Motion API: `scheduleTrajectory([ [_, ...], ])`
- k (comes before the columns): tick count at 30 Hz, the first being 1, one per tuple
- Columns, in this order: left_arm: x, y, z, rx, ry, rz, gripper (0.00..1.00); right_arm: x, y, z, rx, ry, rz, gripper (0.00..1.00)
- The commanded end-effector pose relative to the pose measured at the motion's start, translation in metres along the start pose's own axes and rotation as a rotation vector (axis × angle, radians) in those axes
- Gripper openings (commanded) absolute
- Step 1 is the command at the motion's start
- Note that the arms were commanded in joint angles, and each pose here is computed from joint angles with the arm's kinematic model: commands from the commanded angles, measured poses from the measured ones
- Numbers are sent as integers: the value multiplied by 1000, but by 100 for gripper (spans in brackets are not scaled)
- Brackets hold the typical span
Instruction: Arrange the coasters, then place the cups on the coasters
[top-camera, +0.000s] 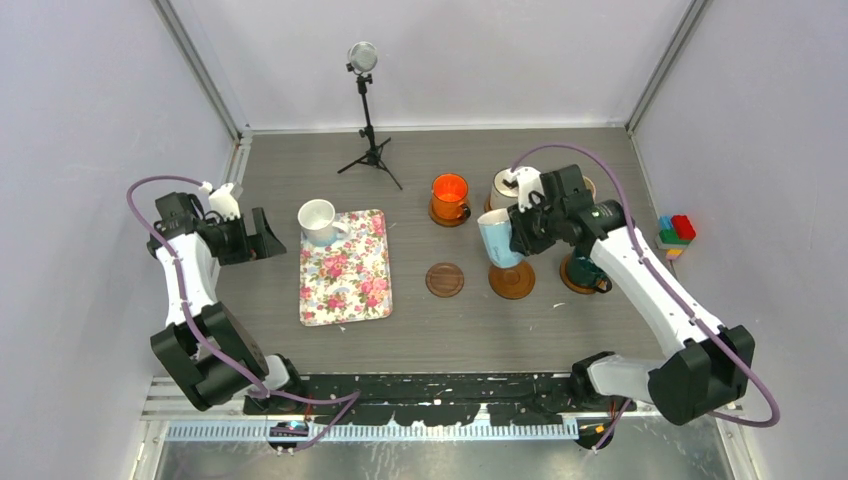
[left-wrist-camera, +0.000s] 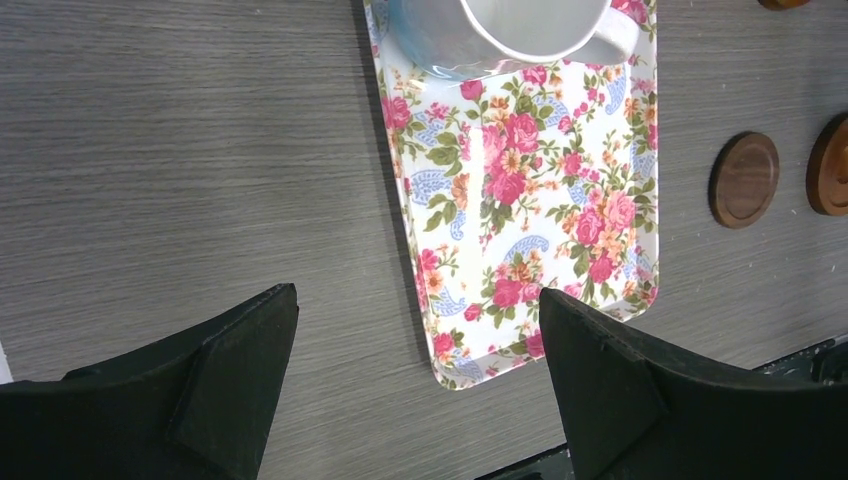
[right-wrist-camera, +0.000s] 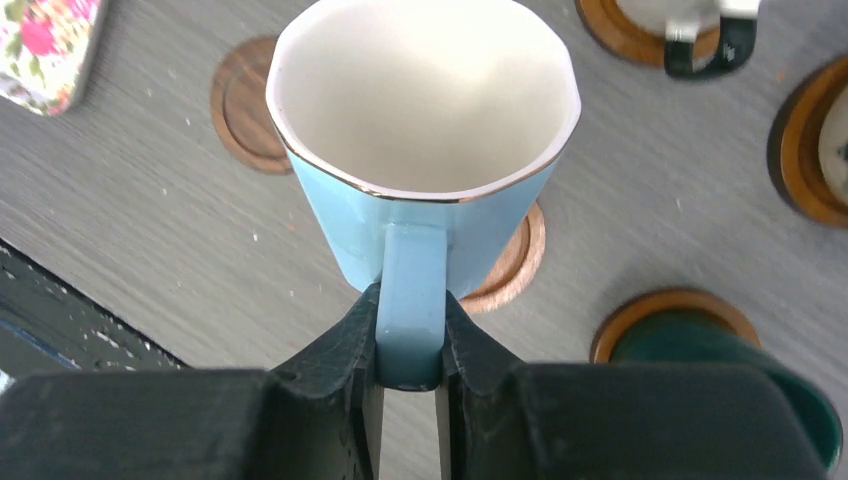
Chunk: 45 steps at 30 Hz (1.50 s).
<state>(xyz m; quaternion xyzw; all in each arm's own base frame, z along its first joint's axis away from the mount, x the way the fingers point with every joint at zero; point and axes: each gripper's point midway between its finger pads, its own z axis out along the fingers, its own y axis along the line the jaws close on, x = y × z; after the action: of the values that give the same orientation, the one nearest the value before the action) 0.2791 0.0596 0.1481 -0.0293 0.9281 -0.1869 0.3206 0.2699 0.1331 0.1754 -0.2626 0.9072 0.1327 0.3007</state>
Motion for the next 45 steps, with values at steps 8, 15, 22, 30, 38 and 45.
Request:
scheduleTrajectory([
  [8,-14,-18,-9,63,-62,-38,92,-108,37,28,-170,-402,0,0],
  [15,-12,-21,-15,49,-68,-29,92,-83,106,49,-285,-421,-160,0],
  [22,-11,-21,-19,28,-75,-17,92,-72,113,60,-277,-484,-260,0],
  [30,-12,-23,-24,17,-81,-13,93,-54,107,70,-254,-561,-304,0],
  [38,-13,-23,-27,6,-86,-5,93,-43,107,80,-258,-604,-314,0],
  [45,-13,-23,-31,-13,-90,13,93,-17,104,91,-260,-523,-318,17],
])
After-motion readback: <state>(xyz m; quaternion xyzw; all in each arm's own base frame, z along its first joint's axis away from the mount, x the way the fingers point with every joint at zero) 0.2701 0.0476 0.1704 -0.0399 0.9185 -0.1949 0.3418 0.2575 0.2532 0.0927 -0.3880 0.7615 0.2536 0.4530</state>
